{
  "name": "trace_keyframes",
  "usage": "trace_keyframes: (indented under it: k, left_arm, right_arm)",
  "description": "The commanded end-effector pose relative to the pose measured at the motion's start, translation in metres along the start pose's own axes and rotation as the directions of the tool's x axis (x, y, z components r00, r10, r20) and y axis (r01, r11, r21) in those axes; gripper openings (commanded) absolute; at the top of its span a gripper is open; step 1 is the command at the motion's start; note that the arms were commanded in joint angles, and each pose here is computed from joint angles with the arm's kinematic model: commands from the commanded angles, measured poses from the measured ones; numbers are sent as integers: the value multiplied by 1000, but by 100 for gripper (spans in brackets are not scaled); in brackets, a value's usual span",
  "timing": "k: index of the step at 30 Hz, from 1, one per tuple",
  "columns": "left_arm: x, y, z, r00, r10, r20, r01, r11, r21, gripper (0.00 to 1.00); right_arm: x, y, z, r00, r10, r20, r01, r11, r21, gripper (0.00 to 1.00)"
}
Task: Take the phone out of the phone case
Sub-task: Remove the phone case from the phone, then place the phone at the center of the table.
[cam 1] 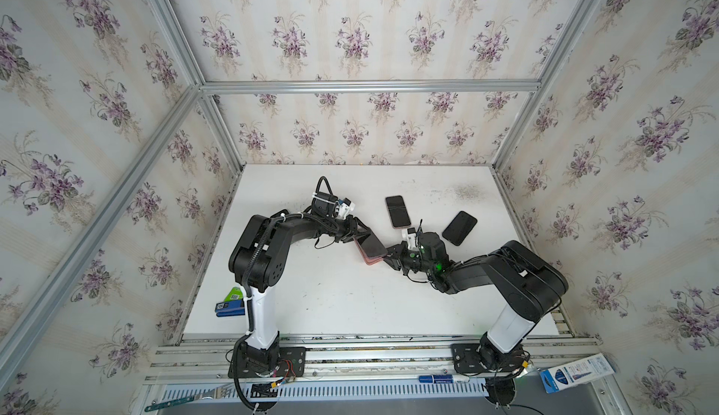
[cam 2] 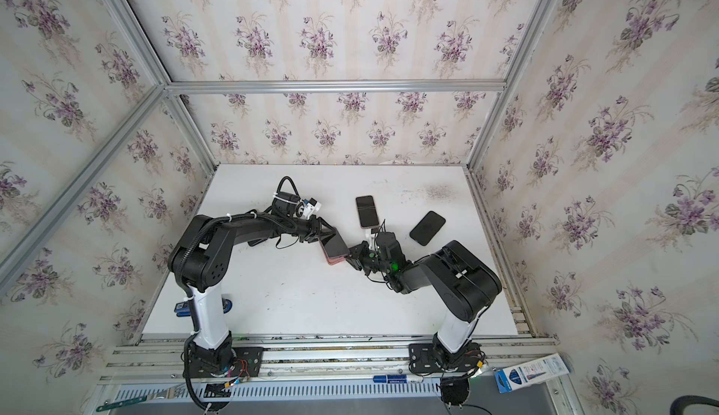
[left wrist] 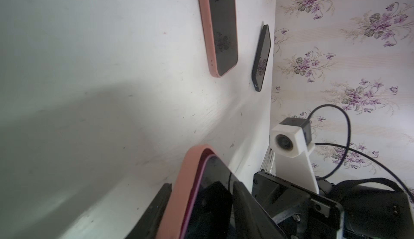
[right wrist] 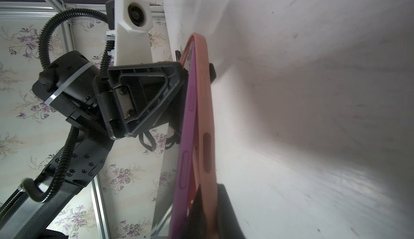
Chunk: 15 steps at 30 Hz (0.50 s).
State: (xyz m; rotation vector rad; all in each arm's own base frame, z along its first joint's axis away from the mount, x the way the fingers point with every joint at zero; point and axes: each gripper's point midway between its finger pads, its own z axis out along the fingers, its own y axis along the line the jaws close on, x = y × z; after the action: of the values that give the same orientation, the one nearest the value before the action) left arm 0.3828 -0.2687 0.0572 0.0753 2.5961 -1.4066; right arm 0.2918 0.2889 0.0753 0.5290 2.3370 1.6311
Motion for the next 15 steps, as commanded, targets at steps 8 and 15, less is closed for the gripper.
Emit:
trace_keyframes:
  k: [8, 15]
  left_arm:
    - [8, 14, -1, 1000, 12, -17, -14, 997, -75, 78]
    - [5, 20, -21, 999, -41, 24, 46, 975, -219, 100]
  right_arm:
    - [-1, 12, 0, 998, -65, 11, 65, 997, -45, 0]
    - [-2, 3, 2, 999, -39, 13, 40, 999, -38, 0]
